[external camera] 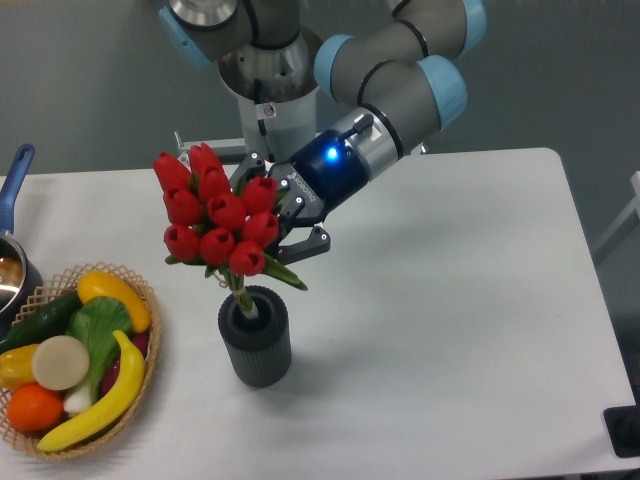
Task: Insert the flowers into the vase
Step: 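Lower the tulip stems into the black vase opening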
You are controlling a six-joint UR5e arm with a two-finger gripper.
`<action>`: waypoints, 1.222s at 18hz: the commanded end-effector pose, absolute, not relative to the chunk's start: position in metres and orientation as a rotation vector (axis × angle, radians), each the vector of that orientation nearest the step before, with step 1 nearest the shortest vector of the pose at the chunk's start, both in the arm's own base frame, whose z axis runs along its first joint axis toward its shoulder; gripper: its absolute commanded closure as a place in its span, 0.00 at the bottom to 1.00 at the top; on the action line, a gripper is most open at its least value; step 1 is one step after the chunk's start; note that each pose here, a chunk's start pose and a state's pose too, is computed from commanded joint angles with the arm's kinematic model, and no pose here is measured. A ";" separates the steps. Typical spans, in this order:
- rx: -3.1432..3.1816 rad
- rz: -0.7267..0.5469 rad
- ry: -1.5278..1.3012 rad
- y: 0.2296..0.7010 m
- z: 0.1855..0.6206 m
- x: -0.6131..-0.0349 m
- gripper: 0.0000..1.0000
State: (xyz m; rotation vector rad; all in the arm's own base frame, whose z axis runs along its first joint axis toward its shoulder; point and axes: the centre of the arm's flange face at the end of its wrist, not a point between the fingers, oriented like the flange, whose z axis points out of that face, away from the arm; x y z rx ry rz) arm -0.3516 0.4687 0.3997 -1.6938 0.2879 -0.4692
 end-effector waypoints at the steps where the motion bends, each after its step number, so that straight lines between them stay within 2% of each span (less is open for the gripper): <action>1: -1.695 -0.473 0.285 0.469 0.397 -0.352 0.52; 22: -1.719 -0.506 0.247 0.466 0.327 -0.365 0.51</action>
